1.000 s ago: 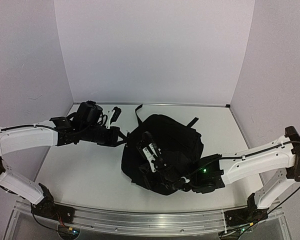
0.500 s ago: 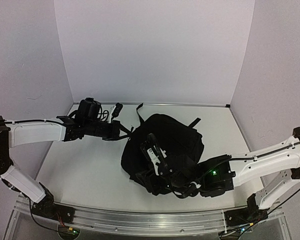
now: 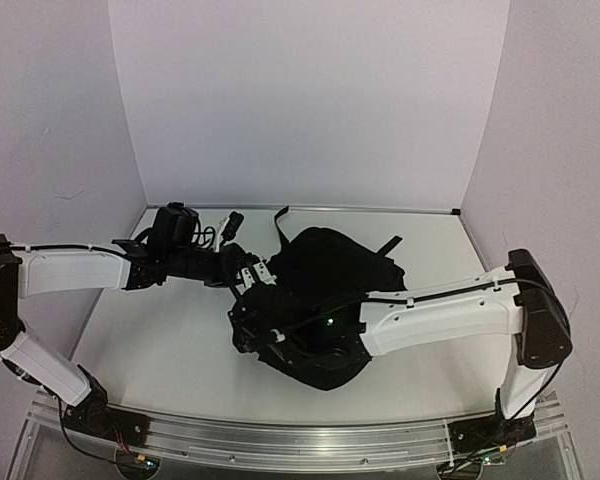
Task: Pack the student bag
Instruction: Zip the student bag at the center of the board.
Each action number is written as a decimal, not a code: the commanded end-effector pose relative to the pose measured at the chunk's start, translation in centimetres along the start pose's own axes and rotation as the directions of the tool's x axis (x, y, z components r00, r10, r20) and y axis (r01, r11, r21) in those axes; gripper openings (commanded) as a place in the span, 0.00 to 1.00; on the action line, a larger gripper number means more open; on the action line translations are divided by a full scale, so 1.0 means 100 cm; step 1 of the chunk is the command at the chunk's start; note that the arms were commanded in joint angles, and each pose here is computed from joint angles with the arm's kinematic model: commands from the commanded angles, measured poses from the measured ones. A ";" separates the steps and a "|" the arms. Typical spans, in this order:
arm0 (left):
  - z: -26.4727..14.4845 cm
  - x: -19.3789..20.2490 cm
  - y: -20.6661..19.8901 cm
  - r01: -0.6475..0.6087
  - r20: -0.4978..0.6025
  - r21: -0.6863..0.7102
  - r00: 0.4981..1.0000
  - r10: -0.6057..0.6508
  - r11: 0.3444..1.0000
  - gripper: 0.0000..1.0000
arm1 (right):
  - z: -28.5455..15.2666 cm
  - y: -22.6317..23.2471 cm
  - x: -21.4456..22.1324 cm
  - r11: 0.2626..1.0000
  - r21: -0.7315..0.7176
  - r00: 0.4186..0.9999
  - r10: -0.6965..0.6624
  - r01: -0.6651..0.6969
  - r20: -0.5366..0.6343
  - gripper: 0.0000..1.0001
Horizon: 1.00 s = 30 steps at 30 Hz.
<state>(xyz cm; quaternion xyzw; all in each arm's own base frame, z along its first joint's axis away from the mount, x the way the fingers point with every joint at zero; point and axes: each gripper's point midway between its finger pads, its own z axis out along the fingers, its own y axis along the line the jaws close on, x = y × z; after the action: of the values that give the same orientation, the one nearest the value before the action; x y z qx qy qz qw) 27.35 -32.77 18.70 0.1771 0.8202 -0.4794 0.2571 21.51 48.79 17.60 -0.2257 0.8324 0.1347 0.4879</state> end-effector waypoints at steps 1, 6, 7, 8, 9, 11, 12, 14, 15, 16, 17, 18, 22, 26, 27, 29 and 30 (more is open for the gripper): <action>-0.014 -0.019 -0.029 -0.074 0.080 0.077 0.994 0.068 0.994 0.00 | 0.019 -0.017 -0.012 0.997 0.077 1.000 0.003 -0.004 0.008 0.61; -0.017 -0.018 -0.025 -0.067 0.092 0.052 0.994 0.062 0.996 0.00 | 0.025 -0.016 -0.010 0.997 0.081 1.000 -0.020 0.020 0.002 0.22; -0.017 -0.019 -0.023 -0.062 0.094 0.039 0.994 0.058 0.997 0.00 | 0.023 -0.015 -0.011 0.997 0.070 1.000 -0.017 0.017 0.003 0.16; -0.016 -0.020 -0.020 -0.059 0.097 0.025 0.994 0.057 0.998 0.00 | 0.020 -0.015 -0.012 0.998 0.060 1.000 -0.021 0.021 0.005 0.11; -0.016 -0.021 -0.018 -0.057 0.098 0.012 0.994 0.055 0.998 0.00 | 0.018 -0.015 -0.010 0.998 0.048 1.000 -0.027 0.027 0.005 0.07; -0.014 -0.023 -0.013 -0.060 0.102 -0.013 0.993 0.061 0.998 0.00 | 0.006 -0.014 -0.010 0.999 0.020 0.999 -0.040 0.040 0.015 0.02; -0.014 -0.025 -0.011 -0.062 0.107 -0.027 0.992 0.065 0.998 0.00 | -0.001 -0.012 -0.010 0.999 -0.001 0.998 -0.054 0.054 0.021 0.01; -0.015 -0.030 -0.009 -0.070 0.123 -0.042 0.990 0.074 0.997 0.00 | -0.018 -0.008 -0.008 0.995 -0.044 0.996 -0.084 0.085 0.034 0.01; -0.014 -0.033 -0.008 -0.072 0.131 -0.041 0.988 0.077 0.997 0.00 | -0.026 -0.004 -0.008 0.993 -0.072 0.995 -0.095 0.098 0.039 0.01; -0.014 -0.035 -0.009 -0.074 0.138 -0.035 0.987 0.078 0.997 0.00 | -0.034 -0.002 -0.005 0.989 -0.098 0.994 -0.104 0.108 0.042 0.01; -0.013 -0.037 -0.009 -0.076 0.145 -0.030 0.986 0.079 0.997 0.00 | -0.042 0.000 -0.003 0.986 -0.120 0.993 -0.110 0.115 0.044 0.01; -0.012 -0.039 -0.009 -0.076 0.149 -0.025 0.986 0.079 0.997 0.00 | -0.048 0.002 -0.001 0.983 -0.138 0.993 -0.113 0.118 0.044 0.01; -0.005 -0.040 -0.006 -0.065 0.153 -0.002 0.986 0.065 0.998 0.00 | -0.070 0.014 0.005 0.969 -0.214 0.992 -0.120 0.127 0.043 0.00; 0.002 -0.039 0.002 -0.047 0.151 0.002 0.988 0.046 0.999 0.00 | -0.088 0.022 0.005 0.962 -0.247 0.993 -0.103 0.112 0.049 0.00; 0.003 -0.038 0.004 -0.041 0.153 0.002 0.987 0.040 0.999 0.00 | -0.092 0.023 0.005 0.962 -0.252 0.994 -0.094 0.103 0.049 0.00; 0.005 -0.036 0.011 -0.029 0.157 -0.001 0.987 0.029 1.000 0.00 | -0.100 0.023 0.002 0.962 -0.262 0.996 -0.072 0.083 0.052 0.00; 0.006 -0.035 0.013 -0.025 0.159 -0.001 0.987 0.025 1.000 0.00 | -0.103 0.022 0.001 0.962 -0.265 0.997 -0.061 0.072 0.051 0.00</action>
<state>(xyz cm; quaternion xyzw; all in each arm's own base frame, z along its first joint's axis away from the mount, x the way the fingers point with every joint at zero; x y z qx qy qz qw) 27.83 -33.27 17.42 0.1699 0.8204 -0.4826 0.2555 15.38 45.36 16.70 -0.3394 0.8077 0.1422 0.4606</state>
